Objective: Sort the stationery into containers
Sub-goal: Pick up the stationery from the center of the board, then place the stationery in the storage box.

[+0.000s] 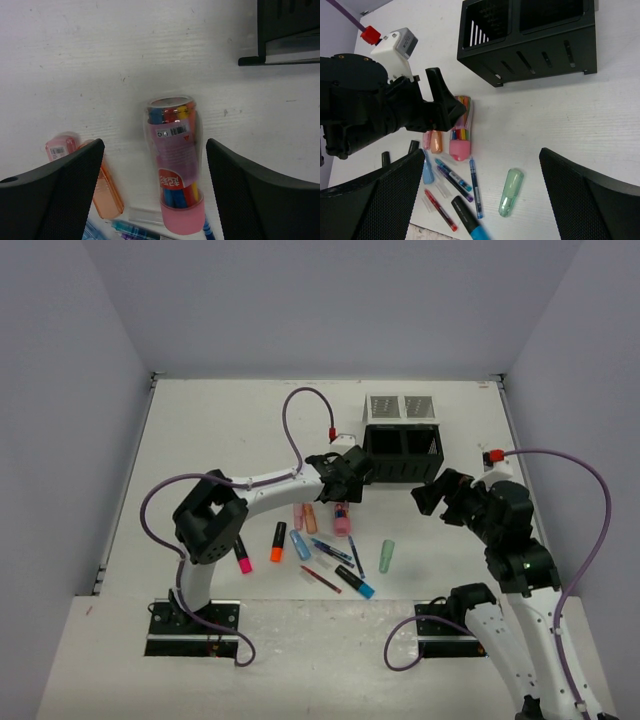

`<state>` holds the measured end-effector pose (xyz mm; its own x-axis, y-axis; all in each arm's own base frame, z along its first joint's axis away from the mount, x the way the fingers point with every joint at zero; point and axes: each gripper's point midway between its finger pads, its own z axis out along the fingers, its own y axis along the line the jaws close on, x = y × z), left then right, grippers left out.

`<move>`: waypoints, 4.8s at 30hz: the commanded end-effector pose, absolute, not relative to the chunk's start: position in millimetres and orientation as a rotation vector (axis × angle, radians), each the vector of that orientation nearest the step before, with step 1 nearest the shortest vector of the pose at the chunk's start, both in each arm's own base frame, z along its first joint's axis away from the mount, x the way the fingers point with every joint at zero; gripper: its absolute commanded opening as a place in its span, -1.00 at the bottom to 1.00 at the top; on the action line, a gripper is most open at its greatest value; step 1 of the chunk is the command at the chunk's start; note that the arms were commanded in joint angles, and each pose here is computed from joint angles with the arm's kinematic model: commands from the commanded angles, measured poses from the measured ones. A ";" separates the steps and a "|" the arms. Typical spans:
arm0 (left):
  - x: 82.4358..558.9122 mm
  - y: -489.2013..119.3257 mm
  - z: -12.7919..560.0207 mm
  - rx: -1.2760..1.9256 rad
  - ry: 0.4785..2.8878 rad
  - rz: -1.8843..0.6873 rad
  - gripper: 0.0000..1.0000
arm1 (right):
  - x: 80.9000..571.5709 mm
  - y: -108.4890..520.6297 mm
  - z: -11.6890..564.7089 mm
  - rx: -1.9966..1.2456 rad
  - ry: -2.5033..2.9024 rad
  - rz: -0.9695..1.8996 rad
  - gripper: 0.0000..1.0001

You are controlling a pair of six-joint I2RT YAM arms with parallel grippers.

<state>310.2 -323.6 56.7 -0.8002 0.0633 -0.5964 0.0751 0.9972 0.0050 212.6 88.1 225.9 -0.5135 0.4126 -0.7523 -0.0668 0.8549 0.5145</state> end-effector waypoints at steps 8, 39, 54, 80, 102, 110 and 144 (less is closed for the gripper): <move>323.8 -340.3 36.4 0.033 2.494 -0.040 0.40 | 210.5 105.3 223.0 0.165 2.055 0.695 0.98; 316.2 -311.4 260.3 -0.681 1.945 -0.988 -1.00 | 221.2 216.2 266.4 -0.180 1.616 1.185 0.80; 290.8 -308.9 307.6 -0.775 1.799 -1.320 -1.00 | 236.0 271.7 287.4 -0.214 1.604 1.297 0.74; 280.9 -282.5 310.9 -0.918 1.706 -1.365 -1.00 | 250.1 304.2 303.4 0.162 1.505 1.306 0.15; 280.2 -277.0 304.7 -0.920 1.719 -1.324 -1.00 | 248.7 297.9 325.7 0.147 1.436 1.297 -0.16; 280.7 -270.3 311.8 -0.890 1.701 -1.292 0.33 | 251.4 297.5 324.0 0.153 1.439 1.282 -1.00; 296.6 -99.2 265.8 -0.210 2.076 -0.173 1.00 | 480.6 137.0 261.5 0.054 2.265 0.038 -1.00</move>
<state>311.6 -114.3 268.2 -0.4628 -0.3341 -0.8211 -0.1169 0.9412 -0.3170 474.9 145.1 239.7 -0.6466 0.1159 -0.7540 0.0425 0.9923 0.1161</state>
